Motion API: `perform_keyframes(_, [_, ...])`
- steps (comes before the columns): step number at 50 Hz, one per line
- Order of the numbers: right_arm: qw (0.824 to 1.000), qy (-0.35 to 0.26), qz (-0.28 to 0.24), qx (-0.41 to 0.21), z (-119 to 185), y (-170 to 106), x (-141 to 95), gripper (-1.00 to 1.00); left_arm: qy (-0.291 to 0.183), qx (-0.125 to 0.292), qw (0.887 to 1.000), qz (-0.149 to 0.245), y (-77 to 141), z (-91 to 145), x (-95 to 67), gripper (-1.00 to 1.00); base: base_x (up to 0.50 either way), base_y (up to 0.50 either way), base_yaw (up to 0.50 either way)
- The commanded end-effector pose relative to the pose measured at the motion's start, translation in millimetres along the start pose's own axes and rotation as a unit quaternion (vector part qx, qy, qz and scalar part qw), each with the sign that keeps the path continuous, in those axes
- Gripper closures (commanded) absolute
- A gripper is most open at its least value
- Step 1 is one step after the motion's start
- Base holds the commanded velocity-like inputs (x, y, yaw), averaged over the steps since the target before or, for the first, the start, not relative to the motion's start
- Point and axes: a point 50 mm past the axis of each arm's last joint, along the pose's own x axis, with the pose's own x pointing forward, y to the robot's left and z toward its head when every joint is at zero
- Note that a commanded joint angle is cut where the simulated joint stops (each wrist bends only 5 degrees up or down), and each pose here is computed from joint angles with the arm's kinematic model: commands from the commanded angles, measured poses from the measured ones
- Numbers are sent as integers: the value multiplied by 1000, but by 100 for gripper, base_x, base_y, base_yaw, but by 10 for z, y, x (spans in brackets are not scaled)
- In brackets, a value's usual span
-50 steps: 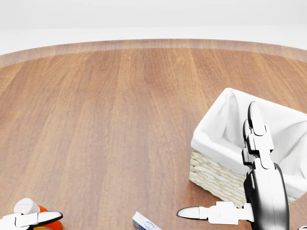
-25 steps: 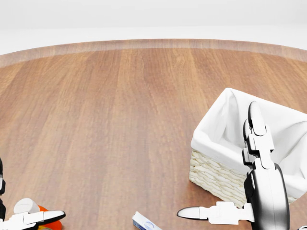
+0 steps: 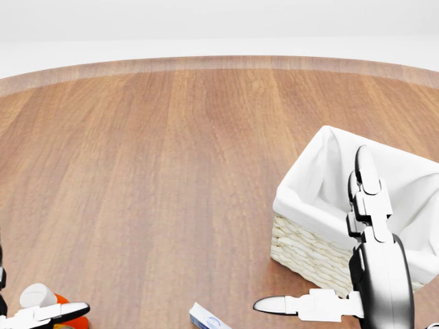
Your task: Pick up the ketchup, and put it in the basket.
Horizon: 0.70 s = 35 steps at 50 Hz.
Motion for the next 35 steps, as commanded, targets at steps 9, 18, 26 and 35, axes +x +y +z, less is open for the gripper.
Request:
perform_keyframes(9, [1000,-1,1,0,5,6,1,-100,45,13,999,9,-14,-212,108,-100,0,0,0])
perform_keyframes(18, [1000,-2,0,0,9,3,-2,-100,79,20,997,16,-26,-368,176,-100,0,0,0])
perform_keyframes(26, [1000,0,0,0,3,1,-3,-100,105,27,994,20,-26,-482,200,-100,0,0,0])
perform_keyframes(35, [1000,0,0,-1,4,5,-6,-100,126,33,991,25,-14,-573,216,-100,0,0,0])
